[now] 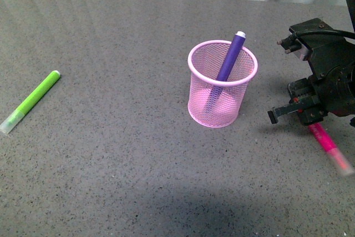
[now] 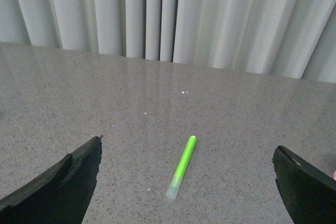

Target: Insert purple and pink pens into pink cup

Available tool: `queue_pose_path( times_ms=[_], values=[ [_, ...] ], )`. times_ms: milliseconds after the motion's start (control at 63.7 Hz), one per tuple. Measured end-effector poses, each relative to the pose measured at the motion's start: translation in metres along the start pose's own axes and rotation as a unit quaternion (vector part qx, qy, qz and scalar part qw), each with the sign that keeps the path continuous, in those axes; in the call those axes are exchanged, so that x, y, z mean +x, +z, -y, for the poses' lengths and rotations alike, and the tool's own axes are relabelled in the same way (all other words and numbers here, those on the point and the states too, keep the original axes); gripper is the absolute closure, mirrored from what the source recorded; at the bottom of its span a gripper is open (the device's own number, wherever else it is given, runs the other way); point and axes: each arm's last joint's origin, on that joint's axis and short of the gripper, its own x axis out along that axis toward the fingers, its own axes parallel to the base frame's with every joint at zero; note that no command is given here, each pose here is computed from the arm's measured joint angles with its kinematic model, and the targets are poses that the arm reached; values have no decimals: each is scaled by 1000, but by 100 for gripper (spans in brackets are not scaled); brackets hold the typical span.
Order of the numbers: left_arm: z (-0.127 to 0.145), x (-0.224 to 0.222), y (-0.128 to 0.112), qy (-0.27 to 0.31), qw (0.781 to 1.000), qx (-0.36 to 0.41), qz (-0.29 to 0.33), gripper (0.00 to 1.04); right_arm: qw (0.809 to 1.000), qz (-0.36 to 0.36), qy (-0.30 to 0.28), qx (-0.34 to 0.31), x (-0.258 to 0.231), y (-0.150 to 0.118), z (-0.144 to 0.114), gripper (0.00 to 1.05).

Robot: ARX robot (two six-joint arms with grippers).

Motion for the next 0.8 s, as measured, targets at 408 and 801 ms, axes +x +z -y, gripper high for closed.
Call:
queue_pose_path(
  times_ms=[408,801],
  values=[
    [0,0,0,0,1000,0,0,8,992,107,-22,67,-46,47,15,96],
    [0,0,0,0,1000,0,0,8,935,287,30,208,-137,136,-11,96]
  ],
)
